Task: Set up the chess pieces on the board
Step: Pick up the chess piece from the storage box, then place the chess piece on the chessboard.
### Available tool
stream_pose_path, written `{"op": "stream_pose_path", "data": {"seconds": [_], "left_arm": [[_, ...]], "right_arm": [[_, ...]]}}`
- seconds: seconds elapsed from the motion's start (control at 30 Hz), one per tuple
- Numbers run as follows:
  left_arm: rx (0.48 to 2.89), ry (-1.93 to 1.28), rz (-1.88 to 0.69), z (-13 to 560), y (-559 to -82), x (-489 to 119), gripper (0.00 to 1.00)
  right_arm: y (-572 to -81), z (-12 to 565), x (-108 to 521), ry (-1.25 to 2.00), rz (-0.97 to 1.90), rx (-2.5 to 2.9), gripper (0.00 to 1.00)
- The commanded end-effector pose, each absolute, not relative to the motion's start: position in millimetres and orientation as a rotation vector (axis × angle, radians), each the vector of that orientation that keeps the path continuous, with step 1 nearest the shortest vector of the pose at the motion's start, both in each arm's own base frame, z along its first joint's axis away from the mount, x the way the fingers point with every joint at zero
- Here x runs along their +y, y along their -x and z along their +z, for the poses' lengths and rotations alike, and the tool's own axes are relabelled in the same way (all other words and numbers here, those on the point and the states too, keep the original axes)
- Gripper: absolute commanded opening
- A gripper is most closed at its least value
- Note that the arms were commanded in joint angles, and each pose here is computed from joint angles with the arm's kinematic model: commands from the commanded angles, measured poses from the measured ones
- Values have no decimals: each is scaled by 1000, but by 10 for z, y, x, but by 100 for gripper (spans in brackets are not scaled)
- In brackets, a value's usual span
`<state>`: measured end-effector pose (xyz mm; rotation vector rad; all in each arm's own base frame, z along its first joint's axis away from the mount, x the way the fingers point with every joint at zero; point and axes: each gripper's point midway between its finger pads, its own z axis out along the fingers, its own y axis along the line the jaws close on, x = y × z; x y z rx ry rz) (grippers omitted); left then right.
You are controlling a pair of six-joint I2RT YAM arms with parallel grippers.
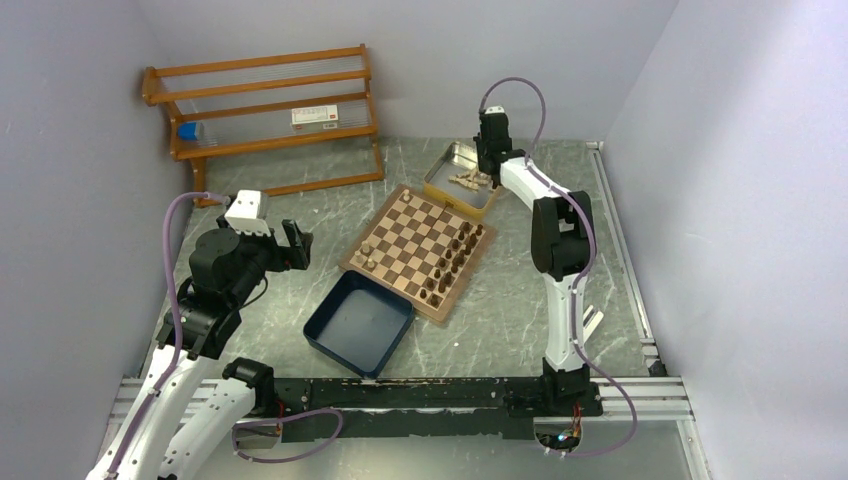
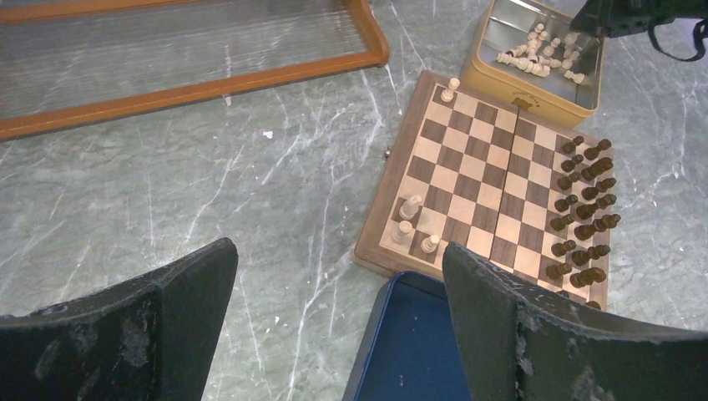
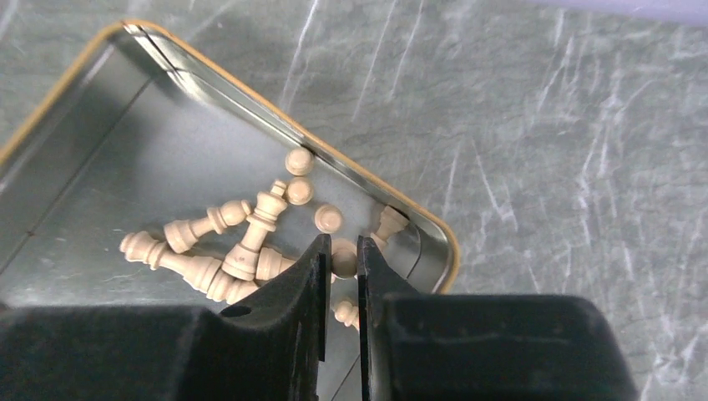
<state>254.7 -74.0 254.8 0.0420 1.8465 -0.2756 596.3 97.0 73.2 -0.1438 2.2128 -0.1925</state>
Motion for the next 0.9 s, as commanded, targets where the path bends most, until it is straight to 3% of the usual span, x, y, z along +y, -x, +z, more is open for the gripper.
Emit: {"op": "stream_pose_path", "data": {"seconds": [0.0, 0.33, 0.87], "left_arm": [[1821, -31, -271, 2616, -2562, -716, 97], [1819, -31, -271, 2618, -2552, -712, 97], [1810, -41, -288, 2639, -2530, -736, 97]], "right_arm": [[-5972, 1169, 937, 103, -170, 2142, 15], [-5651, 1517, 1322, 166, -127, 2071, 14], [-4539, 1712, 2589, 389, 124, 1993, 14]]}}
